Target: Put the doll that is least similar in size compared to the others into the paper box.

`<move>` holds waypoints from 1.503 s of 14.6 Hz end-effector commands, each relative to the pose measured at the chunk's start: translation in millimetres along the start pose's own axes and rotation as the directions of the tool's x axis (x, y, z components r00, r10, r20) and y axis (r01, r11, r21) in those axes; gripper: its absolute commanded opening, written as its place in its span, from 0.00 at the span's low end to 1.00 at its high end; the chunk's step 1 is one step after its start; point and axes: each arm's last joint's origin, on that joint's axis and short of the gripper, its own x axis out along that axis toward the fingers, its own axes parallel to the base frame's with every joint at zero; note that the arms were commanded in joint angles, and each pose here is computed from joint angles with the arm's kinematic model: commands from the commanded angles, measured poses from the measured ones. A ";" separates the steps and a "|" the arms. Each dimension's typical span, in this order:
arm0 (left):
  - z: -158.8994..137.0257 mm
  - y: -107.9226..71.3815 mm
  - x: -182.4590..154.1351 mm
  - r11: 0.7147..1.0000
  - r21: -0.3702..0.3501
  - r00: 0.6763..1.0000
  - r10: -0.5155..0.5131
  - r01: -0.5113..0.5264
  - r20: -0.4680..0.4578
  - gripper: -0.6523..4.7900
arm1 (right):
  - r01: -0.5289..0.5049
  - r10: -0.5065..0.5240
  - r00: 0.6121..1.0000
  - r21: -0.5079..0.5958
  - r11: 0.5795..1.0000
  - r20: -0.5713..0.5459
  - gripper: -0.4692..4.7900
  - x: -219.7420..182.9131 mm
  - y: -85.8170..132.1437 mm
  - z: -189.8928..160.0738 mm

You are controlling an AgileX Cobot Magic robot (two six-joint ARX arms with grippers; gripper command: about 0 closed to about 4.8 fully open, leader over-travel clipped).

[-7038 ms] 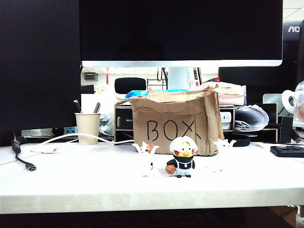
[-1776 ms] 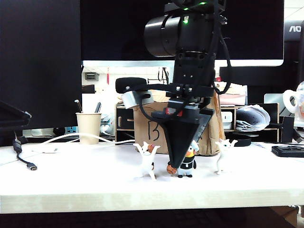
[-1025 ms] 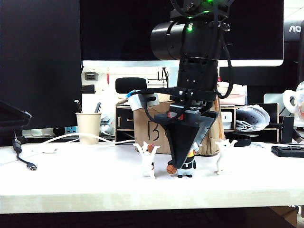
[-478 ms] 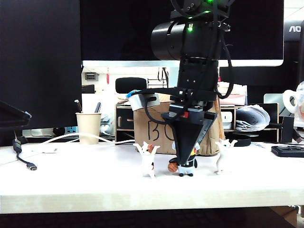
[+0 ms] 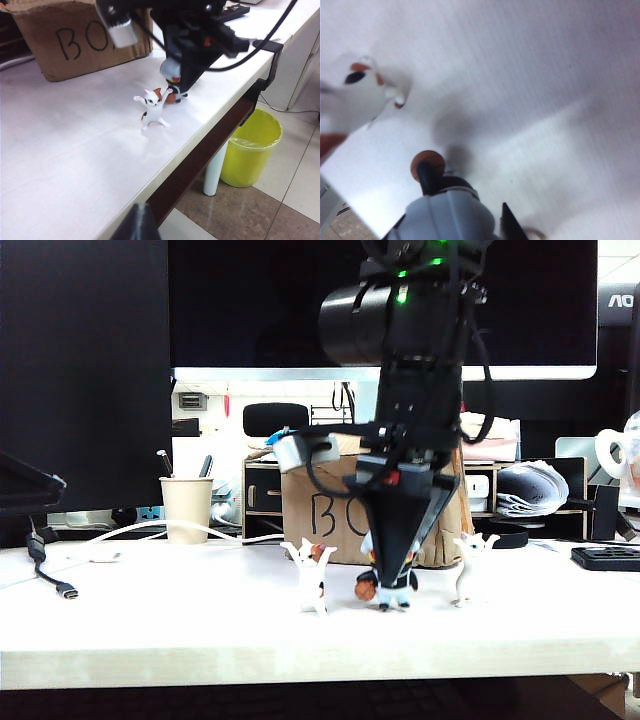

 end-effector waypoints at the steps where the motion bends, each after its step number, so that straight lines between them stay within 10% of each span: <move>1: 1.4 0.1 0.0 1.000 0.004 1.000 0.000 -0.001 0.013 0.11 | 0.016 -0.016 0.999 0.005 1.000 0.035 0.28 -17.1 1.2 -0.7; 13: 1.4 0.1 0.0 1.000 0.004 1.000 0.000 -0.001 0.013 0.11 | 0.133 -0.140 0.935 0.044 0.990 0.326 0.28 -144.7 4.6 -4.1; 19: 1.4 0.1 0.0 1.000 0.004 1.000 0.000 -0.001 0.013 0.11 | 0.336 -0.416 0.701 0.246 0.909 0.578 0.29 -163.1 -51.5 17.5; 22: 1.4 0.1 0.0 1.000 0.004 1.000 0.000 -0.001 0.013 0.11 | 0.379 -0.504 0.648 0.333 0.863 0.571 0.28 -140.7 -87.1 24.3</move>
